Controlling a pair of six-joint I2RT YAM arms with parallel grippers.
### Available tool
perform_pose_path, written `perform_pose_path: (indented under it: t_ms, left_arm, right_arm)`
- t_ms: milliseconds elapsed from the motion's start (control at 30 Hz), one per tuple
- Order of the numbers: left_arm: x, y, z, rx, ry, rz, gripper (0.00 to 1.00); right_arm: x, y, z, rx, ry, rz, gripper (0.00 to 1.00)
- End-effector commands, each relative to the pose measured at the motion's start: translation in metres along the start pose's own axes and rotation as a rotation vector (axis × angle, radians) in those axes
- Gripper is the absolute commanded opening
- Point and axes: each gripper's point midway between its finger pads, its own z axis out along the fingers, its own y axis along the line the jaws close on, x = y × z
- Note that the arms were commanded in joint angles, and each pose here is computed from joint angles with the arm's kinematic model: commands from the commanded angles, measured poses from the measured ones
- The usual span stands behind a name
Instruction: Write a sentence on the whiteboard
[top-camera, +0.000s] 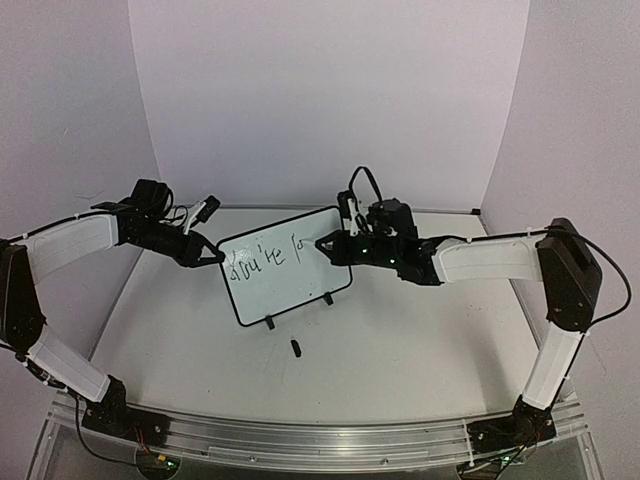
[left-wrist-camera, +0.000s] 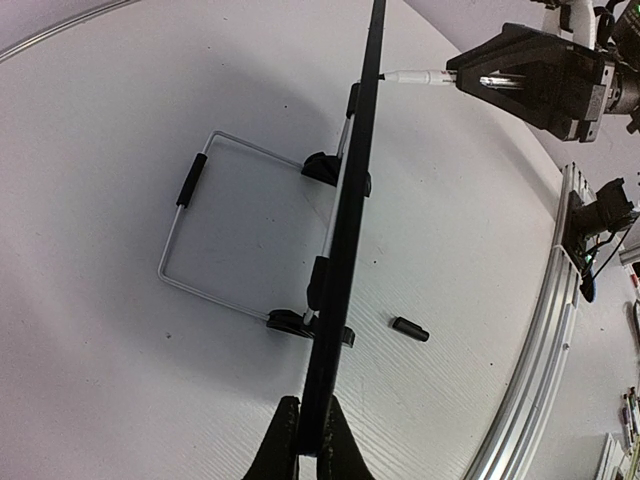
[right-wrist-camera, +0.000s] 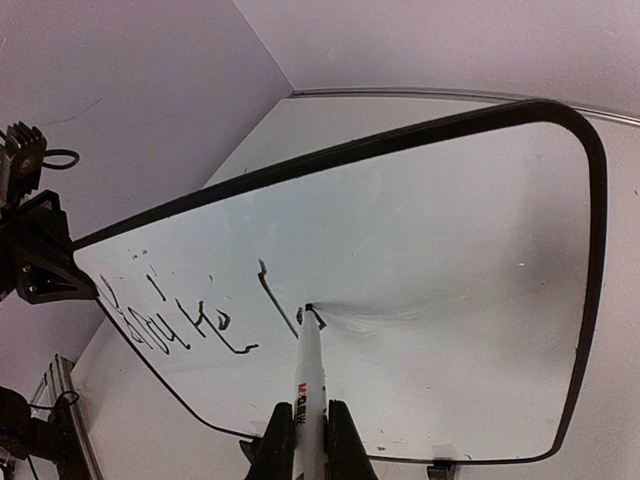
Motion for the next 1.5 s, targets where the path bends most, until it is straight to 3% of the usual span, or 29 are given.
perform_pose_path:
  t_ms: [0,600,1467]
  left_arm:
    - [0.000,0.021,-0.002,-0.106,0.026,0.021,0.00]
    - [0.000,0.021,-0.001,-0.105,0.027,0.020,0.00]
    - [-0.001,0.021,-0.002,-0.105,0.025,0.020,0.00]
  right_arm:
    - [-0.023,0.014,0.000,-0.048,-0.052,-0.015,0.00]
    - [-0.021,0.007,-0.025,0.002,-0.075,-0.014,0.00]
    - [-0.022,-0.006,-0.002,0.022,-0.070,-0.009,0.00]
